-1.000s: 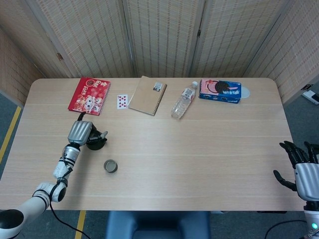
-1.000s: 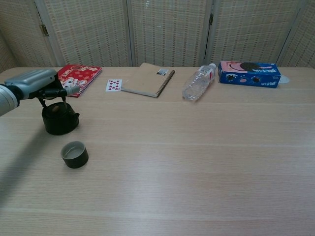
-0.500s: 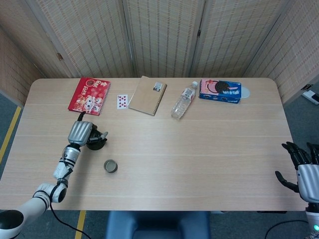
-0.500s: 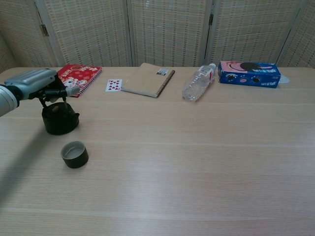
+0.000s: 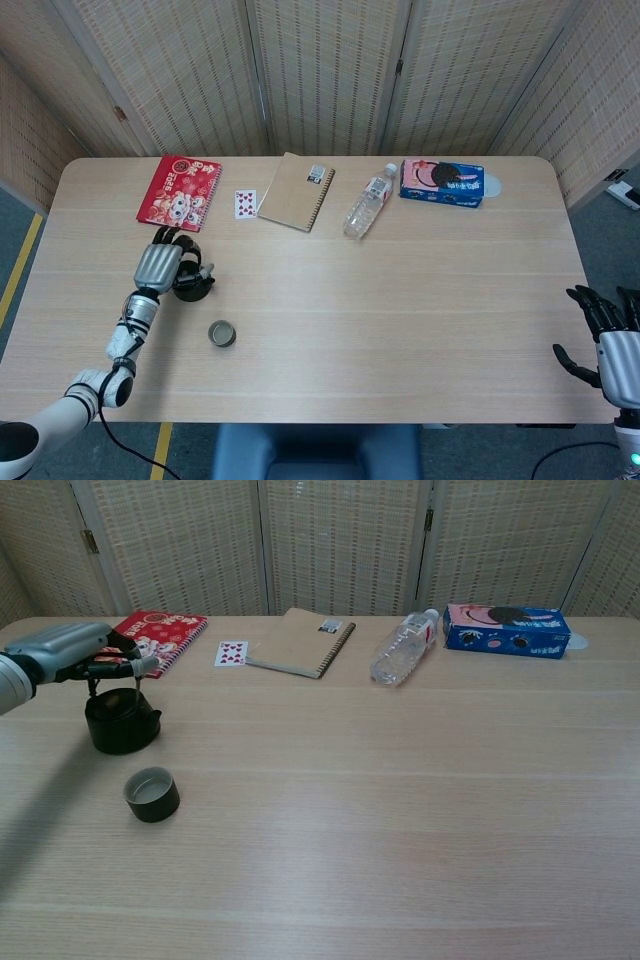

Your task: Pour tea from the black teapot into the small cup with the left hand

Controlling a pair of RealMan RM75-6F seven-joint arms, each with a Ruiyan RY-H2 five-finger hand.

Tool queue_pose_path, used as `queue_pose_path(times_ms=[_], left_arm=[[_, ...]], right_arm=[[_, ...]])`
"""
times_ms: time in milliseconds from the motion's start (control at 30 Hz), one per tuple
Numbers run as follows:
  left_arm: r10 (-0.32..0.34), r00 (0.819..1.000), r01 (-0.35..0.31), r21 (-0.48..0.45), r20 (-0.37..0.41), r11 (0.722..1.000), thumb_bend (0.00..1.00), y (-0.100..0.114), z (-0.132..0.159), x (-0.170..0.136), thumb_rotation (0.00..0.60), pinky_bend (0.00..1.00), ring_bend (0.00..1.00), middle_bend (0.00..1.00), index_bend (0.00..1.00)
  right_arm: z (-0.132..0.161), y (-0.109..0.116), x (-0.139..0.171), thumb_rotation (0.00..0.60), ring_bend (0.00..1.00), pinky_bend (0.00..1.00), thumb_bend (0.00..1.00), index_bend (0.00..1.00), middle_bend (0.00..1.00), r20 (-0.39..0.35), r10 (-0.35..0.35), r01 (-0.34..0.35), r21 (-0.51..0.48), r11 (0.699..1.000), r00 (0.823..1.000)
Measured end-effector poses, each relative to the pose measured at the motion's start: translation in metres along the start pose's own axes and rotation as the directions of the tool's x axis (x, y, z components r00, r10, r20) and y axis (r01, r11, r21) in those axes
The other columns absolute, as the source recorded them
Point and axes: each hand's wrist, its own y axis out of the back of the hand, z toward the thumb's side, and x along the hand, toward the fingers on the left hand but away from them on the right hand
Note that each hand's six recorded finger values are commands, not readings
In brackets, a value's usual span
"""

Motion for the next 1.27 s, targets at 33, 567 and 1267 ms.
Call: queue_pose_path(times_ms=[33, 567, 1267], left_arm=[[0.001, 1.0, -0.001, -0.008, -0.002, 1.0, 0.25, 0.001, 0.0, 0.0, 0.099, 0.0, 0.06, 0.21, 0.26], [0.106, 0.991, -0.118, -0.154, -0.079, 0.981, 0.26, 0.045, -0.016, -0.025, 0.6, 0.0, 0.11, 0.27, 0.33], [0.179, 0.953, -0.197, -0.054, -0.244, 0.979, 0.35, 0.075, -0.064, -0.2, 0.6, 0.0, 0.17, 0.33, 0.38]], right_arm=[[0.0, 0.0, 0.0, 0.6, 0.22, 0.02, 0.28, 0.16, 0.19, -0.001, -0.001, 0.001, 0.001, 1.0, 1.0], [-0.003, 0.013, -0.01, 0.6, 0.23, 0.02, 0.28, 0.16, 0.19, -0.044, 0.084, -0.083, 0.033, 0.996, 0.995], [0.006, -0.015, -0.026, 0.6, 0.21, 0.02, 0.28, 0.16, 0.21, -0.13, 0.102, -0.107, -0.025, 0.994, 0.986]])
